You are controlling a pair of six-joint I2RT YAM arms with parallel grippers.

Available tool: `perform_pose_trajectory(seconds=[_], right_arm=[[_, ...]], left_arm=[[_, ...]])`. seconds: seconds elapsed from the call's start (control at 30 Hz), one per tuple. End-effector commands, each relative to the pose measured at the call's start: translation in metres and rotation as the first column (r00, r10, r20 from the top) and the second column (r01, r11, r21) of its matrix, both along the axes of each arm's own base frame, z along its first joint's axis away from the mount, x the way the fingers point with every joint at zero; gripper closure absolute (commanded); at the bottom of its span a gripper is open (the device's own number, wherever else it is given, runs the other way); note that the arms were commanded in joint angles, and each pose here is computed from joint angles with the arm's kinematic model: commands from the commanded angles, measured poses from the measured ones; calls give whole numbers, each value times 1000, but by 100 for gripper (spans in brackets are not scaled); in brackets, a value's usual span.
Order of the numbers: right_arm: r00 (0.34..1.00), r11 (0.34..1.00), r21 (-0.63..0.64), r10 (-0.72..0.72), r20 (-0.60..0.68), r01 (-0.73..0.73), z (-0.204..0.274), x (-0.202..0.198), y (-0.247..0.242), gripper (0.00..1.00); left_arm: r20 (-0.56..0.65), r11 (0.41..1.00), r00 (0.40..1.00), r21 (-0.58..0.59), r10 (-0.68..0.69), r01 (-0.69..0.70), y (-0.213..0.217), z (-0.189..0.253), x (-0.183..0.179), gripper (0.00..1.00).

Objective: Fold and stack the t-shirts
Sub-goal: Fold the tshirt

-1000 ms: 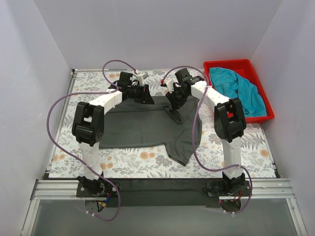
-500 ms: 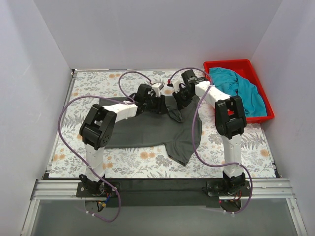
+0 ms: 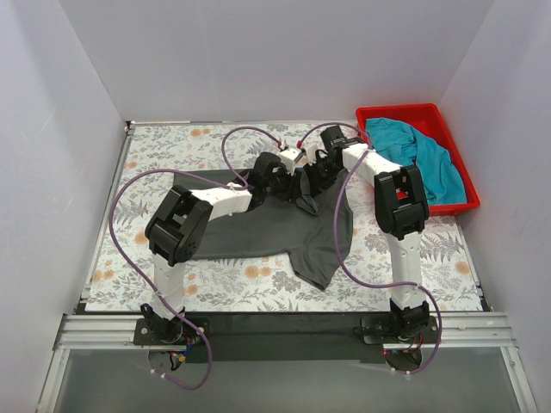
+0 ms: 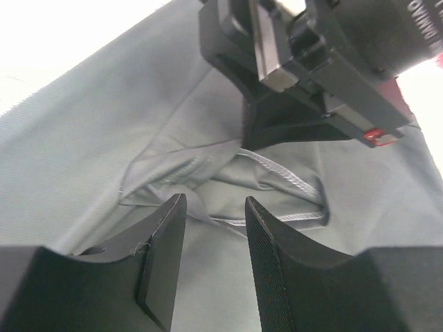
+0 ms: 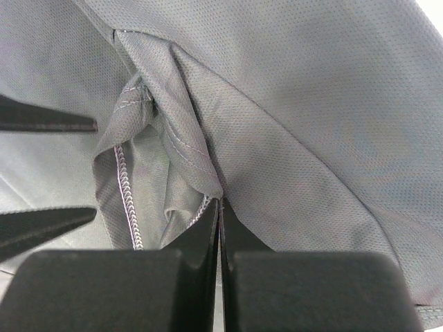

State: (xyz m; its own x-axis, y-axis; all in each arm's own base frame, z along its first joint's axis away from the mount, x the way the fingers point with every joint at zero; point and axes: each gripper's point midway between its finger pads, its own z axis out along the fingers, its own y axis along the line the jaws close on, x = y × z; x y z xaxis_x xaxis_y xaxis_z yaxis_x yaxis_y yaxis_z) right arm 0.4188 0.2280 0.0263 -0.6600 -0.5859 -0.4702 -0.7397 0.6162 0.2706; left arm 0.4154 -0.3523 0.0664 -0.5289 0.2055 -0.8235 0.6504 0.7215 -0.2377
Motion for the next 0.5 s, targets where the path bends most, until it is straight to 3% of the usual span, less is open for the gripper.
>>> perform_pose_trajectory(seconds=[0.0,0.47], right_arm=[[999,999,36,-19,-35,20,-5,-1,1,99],[997,998,38,-37,-62,40,-12,0,-4,99]], left_arm=[[114,997,993,68,16,-24,6,7,17,62],[190,978,982,207,-2,-38,20,-9,32,68]])
